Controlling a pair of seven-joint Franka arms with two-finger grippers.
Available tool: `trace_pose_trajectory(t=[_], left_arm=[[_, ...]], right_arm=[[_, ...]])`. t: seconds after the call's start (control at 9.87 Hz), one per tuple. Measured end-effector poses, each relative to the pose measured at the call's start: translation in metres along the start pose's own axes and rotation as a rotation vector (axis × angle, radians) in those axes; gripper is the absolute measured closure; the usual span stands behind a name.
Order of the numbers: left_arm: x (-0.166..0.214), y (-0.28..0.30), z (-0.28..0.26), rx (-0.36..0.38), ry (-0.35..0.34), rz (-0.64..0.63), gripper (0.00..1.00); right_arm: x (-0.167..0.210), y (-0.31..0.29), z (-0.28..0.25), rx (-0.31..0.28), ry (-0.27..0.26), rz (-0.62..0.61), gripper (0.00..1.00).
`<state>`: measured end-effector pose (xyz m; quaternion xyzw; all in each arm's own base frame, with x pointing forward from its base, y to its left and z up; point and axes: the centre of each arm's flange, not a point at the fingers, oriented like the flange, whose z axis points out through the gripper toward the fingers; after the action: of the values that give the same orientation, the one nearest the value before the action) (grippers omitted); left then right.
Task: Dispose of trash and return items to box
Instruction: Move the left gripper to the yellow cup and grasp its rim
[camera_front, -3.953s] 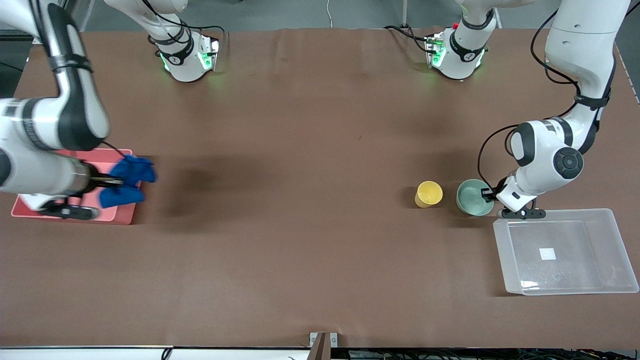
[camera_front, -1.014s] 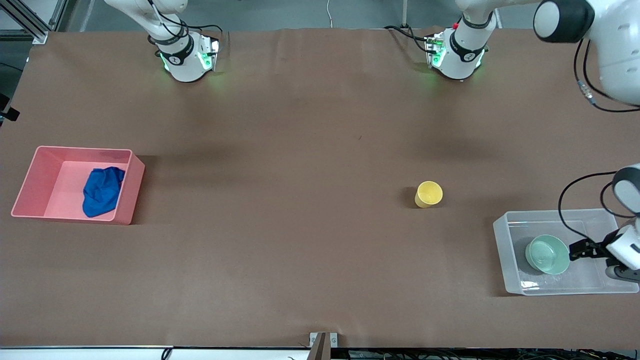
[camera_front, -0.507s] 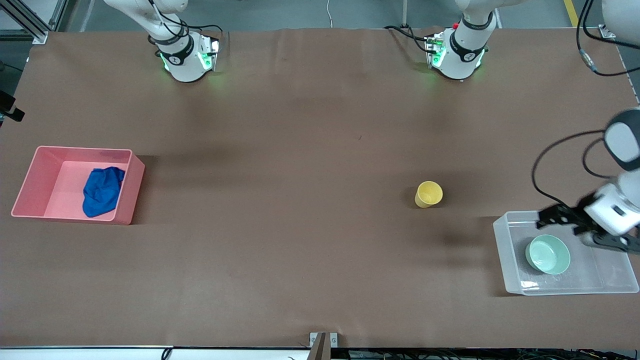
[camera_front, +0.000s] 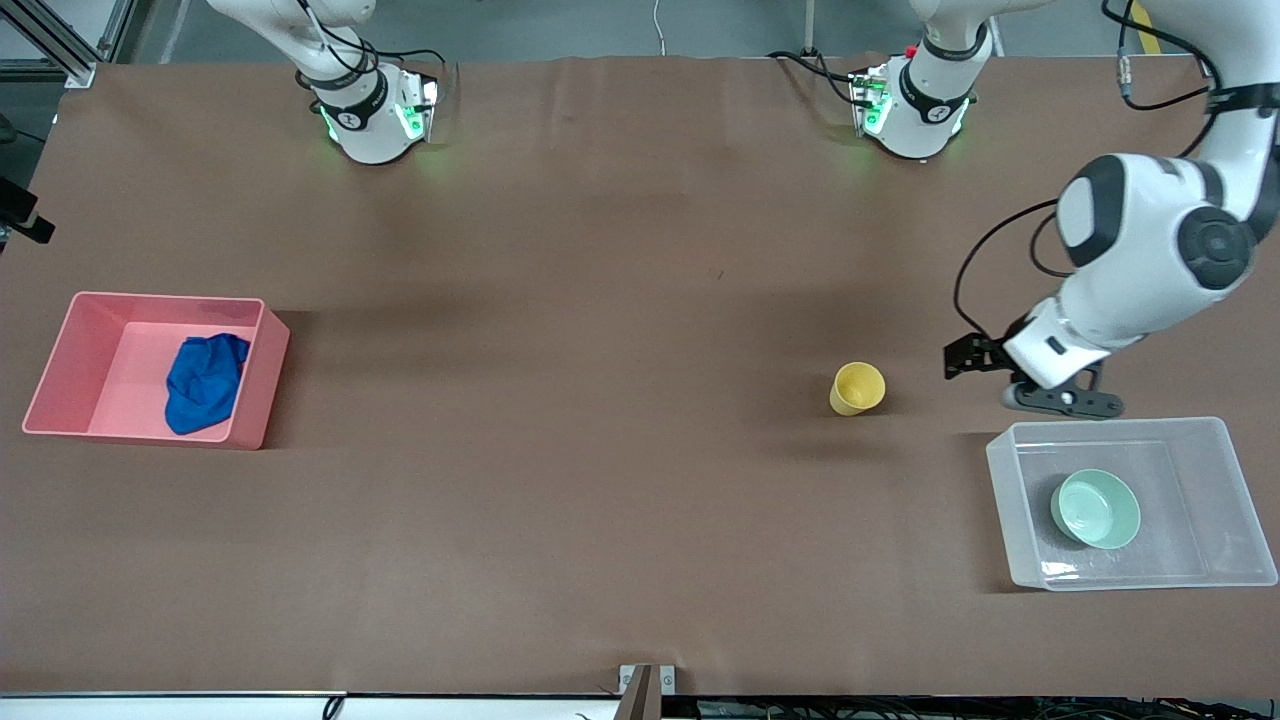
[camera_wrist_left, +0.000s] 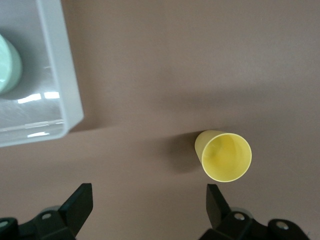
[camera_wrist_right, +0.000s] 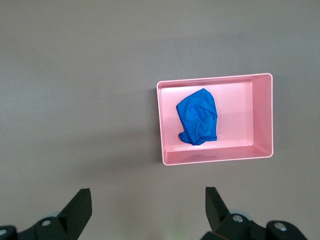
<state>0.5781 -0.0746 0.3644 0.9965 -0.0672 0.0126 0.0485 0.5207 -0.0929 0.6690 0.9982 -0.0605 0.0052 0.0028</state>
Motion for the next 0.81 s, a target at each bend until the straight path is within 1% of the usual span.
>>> trace_pose_trajectory(t=[0.2, 0.41, 0.61, 0.81], left_arm=[[-0.01, 0.007, 0.046, -0.011, 0.011, 0.011, 0.0], [-0.011, 0.023, 0.086, -0.033, -0.004, 0.016, 0.0], [-0.014, 0.04, 0.107, -0.044, -0.032, 0.034, 0.0], [-0.016, 0.048, 0.12, -0.034, -0.049, 0.063, 0.02]], right_arm=[[0.0, -0.001, 0.0, 0.0, 0.0, -0.002, 0.0], [0.0, -0.002, 0.0, -0.001, 0.001, -0.004, 0.0], [0.0, -0.005, 0.0, -0.001, 0.0, -0.009, 0.0], [0.0, -0.005, 0.0, -0.001, -0.001, -0.01, 0.0]])
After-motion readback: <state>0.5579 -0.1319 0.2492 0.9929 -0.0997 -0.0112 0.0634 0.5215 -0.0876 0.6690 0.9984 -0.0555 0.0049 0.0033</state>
